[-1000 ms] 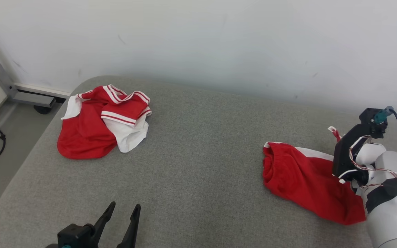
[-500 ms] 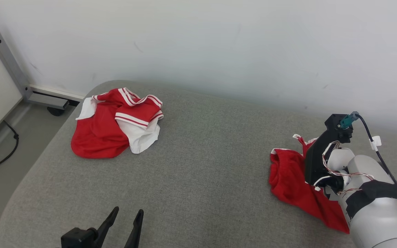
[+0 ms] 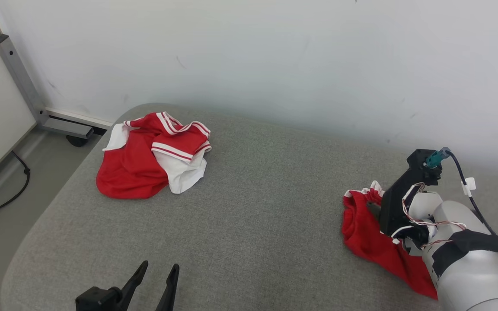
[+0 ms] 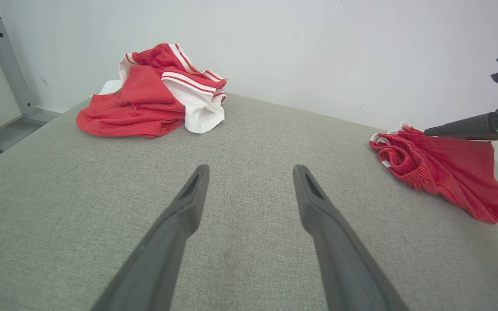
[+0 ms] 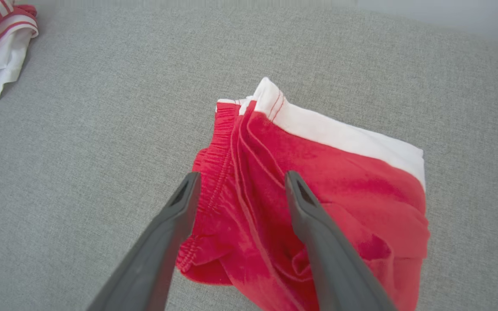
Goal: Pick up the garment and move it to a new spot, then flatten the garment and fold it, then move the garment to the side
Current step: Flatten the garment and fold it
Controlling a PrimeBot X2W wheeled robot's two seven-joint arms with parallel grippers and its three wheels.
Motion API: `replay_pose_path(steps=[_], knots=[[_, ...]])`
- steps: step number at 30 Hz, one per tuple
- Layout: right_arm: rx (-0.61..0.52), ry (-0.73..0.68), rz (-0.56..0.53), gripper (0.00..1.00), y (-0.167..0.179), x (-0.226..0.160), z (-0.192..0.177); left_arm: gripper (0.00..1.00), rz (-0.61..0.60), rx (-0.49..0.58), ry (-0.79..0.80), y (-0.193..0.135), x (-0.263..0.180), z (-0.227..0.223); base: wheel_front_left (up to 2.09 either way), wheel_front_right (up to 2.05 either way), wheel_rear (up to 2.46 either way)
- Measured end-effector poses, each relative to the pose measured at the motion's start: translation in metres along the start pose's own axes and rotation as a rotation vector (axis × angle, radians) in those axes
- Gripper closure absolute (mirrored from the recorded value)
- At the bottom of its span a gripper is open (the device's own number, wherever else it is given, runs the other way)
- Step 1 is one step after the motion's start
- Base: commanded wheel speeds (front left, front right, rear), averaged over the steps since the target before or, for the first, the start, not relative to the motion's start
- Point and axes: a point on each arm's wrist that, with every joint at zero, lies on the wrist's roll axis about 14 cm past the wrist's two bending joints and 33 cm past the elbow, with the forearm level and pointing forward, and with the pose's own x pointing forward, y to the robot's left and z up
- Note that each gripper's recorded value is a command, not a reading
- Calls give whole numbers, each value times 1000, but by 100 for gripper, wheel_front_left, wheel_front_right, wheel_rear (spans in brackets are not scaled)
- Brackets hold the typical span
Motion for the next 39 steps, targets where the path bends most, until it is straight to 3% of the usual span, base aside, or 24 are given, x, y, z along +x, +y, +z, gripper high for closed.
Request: replay_pose_path(steps=[7, 12, 18, 23, 24, 26, 27, 30, 31, 39], knots=[[24, -136, -28, 0, -12, -13, 33, 0, -8, 3, -5, -2, 2, 2, 0, 0, 0], [10, -198, -107, 0, -45, -27, 46, 0, -28, 3, -8, -8, 6, 3, 0, 0, 0], [11, -181, -216, 0, -94, -37, 19, 0, -51, 4, -6, -15, 12, 4, 0, 0, 0], [32, -149, -252, 0, -112, -39, -12, 0, -65, 5, 0, -19, 16, 2, 0, 0, 0], [32, -149, -252, 4, -112, -39, -12, 0, -65, 5, 0, -19, 16, 2, 0, 0, 0], [40, -142, -259, 52, -116, -40, -19, 0, -71, 5, 3, -21, 18, 2, 0, 0, 0], [43, -140, -260, 59, -116, -40, -22, 0, -75, 5, 5, -21, 18, 1, 0, 0, 0], [54, -134, -253, 96, -113, -39, -30, 0, -83, 6, 9, -24, 20, 0, 0, 0, 0], [53, -133, -250, 100, -112, -38, -31, 0, -86, 7, 11, -24, 20, 0, 0, 0, 0], [30, -124, -211, 100, -94, -30, -34, 0, -90, 6, 16, -25, 20, -2, 0, 0, 0]])
